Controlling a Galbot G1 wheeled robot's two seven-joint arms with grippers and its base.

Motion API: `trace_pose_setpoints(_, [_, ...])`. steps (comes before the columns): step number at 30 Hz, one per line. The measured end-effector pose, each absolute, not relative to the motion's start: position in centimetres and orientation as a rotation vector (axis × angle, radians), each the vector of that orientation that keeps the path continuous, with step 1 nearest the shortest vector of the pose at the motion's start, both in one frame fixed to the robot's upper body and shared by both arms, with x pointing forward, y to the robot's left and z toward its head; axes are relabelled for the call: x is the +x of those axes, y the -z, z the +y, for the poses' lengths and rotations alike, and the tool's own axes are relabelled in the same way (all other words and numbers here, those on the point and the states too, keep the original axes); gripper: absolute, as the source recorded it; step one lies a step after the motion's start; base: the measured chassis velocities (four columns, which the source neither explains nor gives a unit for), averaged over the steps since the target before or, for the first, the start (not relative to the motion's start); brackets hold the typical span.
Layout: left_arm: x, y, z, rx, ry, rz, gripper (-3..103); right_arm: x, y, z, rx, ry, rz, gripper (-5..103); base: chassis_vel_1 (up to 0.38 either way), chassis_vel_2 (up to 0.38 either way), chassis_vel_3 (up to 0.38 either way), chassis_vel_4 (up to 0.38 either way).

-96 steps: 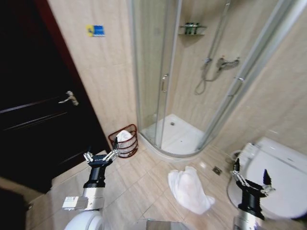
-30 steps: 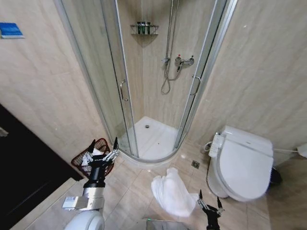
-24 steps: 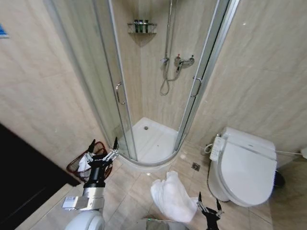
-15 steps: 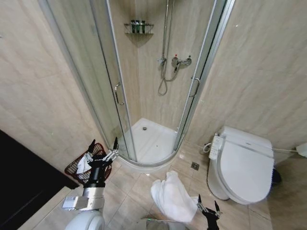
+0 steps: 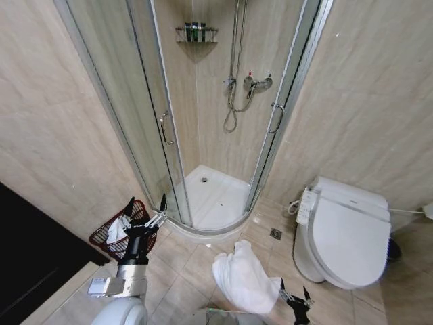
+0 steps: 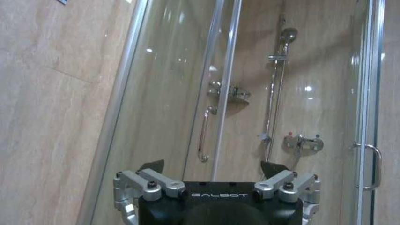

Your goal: Discard the used towel into the hamper.

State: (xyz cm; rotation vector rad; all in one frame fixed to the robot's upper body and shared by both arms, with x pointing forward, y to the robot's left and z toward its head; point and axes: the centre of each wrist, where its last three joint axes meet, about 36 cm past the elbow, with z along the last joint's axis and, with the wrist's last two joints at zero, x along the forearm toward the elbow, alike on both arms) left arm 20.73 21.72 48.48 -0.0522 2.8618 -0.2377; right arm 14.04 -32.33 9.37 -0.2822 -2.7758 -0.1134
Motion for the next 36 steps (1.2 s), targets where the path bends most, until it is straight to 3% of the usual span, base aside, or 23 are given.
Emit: trace_pose_setpoints(36, [20.7,-48.5,21.7,-0.052,0.238,2.862,100,20.6,-2.7,-33.1,0.062,0.094,-2.626,100,0.0,0.0,0.0,0.0])
